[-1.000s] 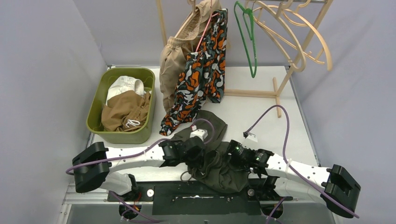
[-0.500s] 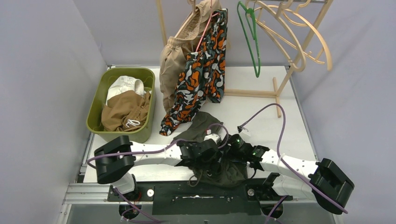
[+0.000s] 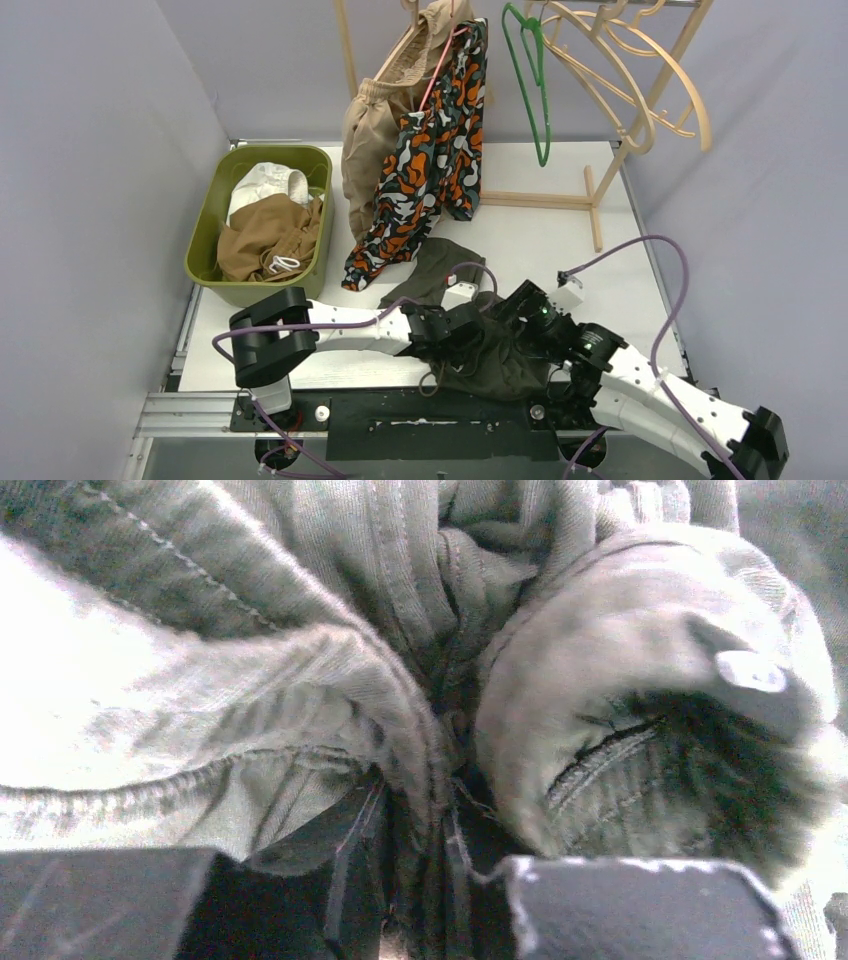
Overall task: Remove the shorts from the hanger
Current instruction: Pick up the shorts from the center of the board.
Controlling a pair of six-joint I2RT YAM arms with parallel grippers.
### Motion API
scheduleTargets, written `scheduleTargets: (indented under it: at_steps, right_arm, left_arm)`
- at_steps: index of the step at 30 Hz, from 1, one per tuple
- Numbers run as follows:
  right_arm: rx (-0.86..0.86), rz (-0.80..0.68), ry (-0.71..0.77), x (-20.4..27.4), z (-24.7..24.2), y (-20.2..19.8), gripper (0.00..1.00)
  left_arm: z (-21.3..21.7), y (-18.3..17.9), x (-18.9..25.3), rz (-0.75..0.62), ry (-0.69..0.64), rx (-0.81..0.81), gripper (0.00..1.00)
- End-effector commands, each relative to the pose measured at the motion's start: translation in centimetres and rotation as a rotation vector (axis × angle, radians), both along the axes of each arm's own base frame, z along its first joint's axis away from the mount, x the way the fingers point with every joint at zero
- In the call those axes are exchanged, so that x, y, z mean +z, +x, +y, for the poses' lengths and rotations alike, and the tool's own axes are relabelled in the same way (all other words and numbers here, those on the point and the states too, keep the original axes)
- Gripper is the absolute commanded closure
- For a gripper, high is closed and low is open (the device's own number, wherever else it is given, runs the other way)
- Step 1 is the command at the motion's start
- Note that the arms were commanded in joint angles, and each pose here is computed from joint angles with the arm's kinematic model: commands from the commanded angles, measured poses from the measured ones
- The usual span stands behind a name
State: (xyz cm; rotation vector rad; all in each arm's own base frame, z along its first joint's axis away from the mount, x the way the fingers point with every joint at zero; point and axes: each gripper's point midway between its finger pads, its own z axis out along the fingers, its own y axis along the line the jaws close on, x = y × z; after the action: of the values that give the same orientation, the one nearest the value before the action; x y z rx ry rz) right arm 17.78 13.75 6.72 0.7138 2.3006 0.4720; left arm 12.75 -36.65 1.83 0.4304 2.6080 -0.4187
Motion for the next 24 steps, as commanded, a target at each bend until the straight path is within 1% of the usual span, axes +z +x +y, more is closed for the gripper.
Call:
scheduleTargets:
  at_steps: [1, 2, 3, 8, 12, 14, 15, 19, 22, 24]
  right_arm:
    - [-0.140, -0.095, -0.040, 3.2, -3.0, 1.1, 0.29]
    - [-0.144, -0.092, -0.053, 3.3, -3.3, 0.9, 0.29]
    - [-0.147, -0.087, -0.068, 3.3, -3.6, 0.8, 0.28]
    - [-0.131, -0.062, -0.107, 3.4, -3.9, 0.4, 0.26]
    - [-0.133, -0.060, -0.110, 3.4, -4.0, 0.4, 0.25]
    - [-0.150, -0.066, -0.108, 3.6, -4.2, 0.5, 0.25]
    - [-0.161, -0.071, -0.111, 3.8, -4.4, 0.5, 0.25]
    - [-0.200, -0.104, -0.131, 4.9, -5.5, 0.7, 0.25]
    - [-0.209, -0.132, -0.139, 5.7, -6.0, 0.8, 0.25]
    - [-0.209, -0.142, -0.138, 5.9, -6.1, 0.9, 0.25]
  left_arm:
    - [6.5, 0.0, -5.7, 0.003, 0.278, 0.072, 0.92]
    - [6.4, 0.3, -5.2, -0.013, 0.275, 0.077, 0.99]
    - [6.3, 0.7, -4.5, -0.034, 0.275, 0.085, 1.00]
    - [6.7, 3.0, 0.0, -0.162, 0.263, 0.160, 1.00]
    - [9.1, 4.7, 4.9, -0.286, 0.275, 0.258, 1.00]
    - [10.2, 5.1, 7.1, -0.324, 0.267, 0.281, 1.00]
    - [10.2, 5.1, 8.7, -0.341, 0.242, 0.250, 1.00]
    - [9.0, 4.6, 11.9, -0.360, 0.135, 0.104, 1.00]
    - [8.2, 3.5, 12.2, -0.331, 0.092, -0.005, 1.00]
    - [7.1, 2.1, 11.1, -0.277, 0.064, -0.126, 1.00]
